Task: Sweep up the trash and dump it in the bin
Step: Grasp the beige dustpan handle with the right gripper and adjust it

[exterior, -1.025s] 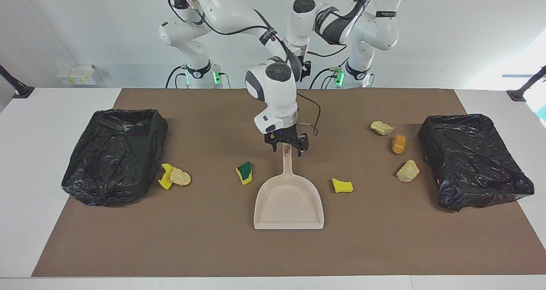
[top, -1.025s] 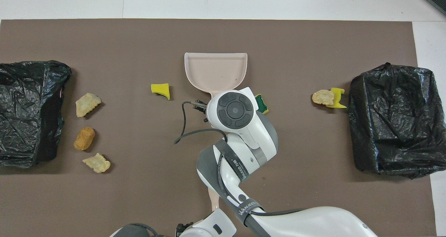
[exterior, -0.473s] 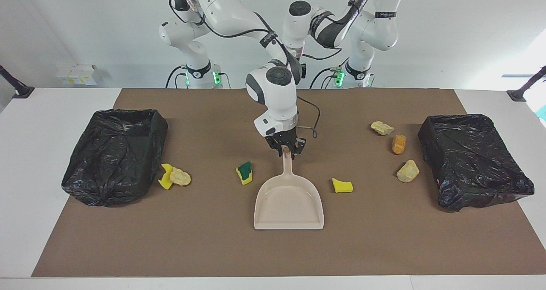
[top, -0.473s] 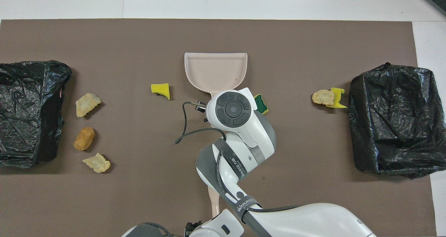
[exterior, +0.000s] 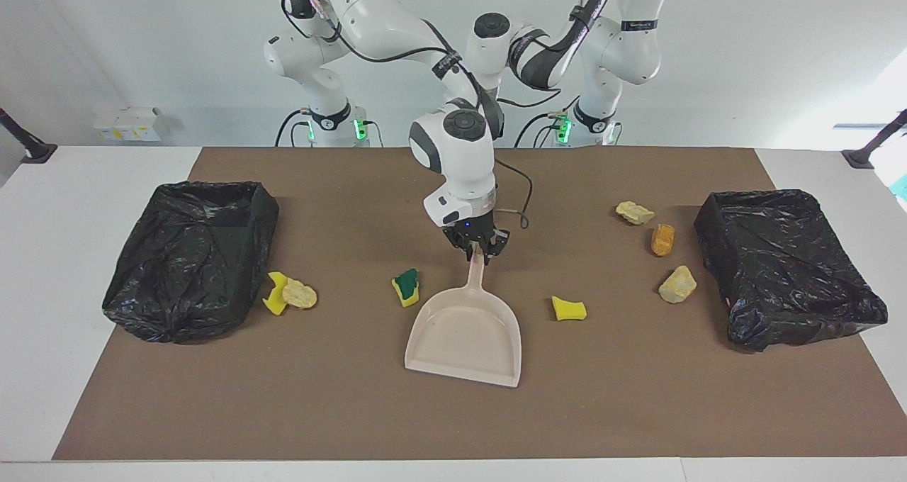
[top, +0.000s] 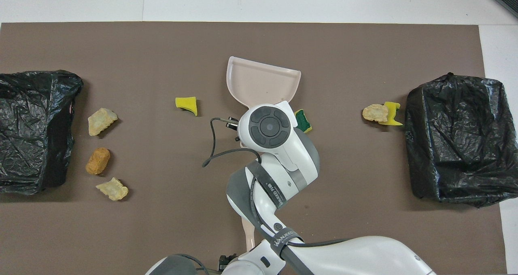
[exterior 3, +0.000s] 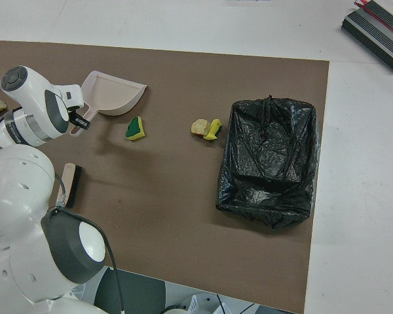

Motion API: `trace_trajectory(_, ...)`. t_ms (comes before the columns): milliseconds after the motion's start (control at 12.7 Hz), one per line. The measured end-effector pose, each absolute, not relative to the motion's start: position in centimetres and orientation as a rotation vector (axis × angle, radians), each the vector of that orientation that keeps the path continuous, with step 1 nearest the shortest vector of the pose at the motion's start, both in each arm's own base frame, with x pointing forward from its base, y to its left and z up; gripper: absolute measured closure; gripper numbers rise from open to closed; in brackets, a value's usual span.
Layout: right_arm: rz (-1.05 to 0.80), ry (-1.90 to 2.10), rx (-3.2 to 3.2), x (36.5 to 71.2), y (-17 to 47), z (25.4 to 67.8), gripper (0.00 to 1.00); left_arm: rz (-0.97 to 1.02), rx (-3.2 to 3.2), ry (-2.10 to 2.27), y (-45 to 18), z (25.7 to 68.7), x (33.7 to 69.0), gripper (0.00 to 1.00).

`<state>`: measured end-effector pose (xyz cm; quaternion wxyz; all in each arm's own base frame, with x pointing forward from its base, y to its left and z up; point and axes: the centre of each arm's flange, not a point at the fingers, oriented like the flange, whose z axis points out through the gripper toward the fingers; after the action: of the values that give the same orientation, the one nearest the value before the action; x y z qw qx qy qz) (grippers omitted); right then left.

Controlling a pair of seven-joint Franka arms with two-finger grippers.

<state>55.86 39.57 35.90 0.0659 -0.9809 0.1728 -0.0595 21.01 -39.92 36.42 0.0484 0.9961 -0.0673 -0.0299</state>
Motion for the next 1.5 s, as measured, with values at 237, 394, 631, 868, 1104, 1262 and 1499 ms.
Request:
trace_trajectory(237, -0.181, 0.520, -2.959, 55.9, 39.6, 35.9, 0.67, -0.085, 3.034, -0.191, -40.2, 35.3, 21.5, 0.00)
trace_trajectory(394, -0.182, 0.518, -2.960, 55.9, 39.6, 35.9, 0.67, -0.081, 3.032, -0.185, -40.3, 34.6, 21.7, 0.00)
trace_trajectory(631, -0.197, 0.507, -2.965, 56.0, 39.8, 36.3, 0.67, -0.086, 3.037, -0.180, -40.4, 34.2, 21.8, 0.08)
trace_trajectory(868, -0.192, 0.510, -2.969, 56.3, 39.8, 37.2, 0.67, -0.087, 3.038, -0.168, -40.4, 34.2, 21.8, 0.51)
trace_trajectory(1104, -0.197, 0.517, -2.967, 56.7, 39.6, 37.7, 0.67, -0.090, 3.041, -0.129, -40.2, 34.1, 22.1, 0.74)
trace_trajectory(1262, -0.193, 0.503, -2.981, 57.0, 38.9, 38.7, 0.67, -0.092, 3.043, -0.116, -40.1, 34.1, 22.3, 0.74)
trace_trajectory(1499, -0.188, 0.470, -2.995, 57.5, 37.6, 39.9, 0.67, -0.093, 3.044, -0.101, -39.9, 34.1, 22.6, 0.74)
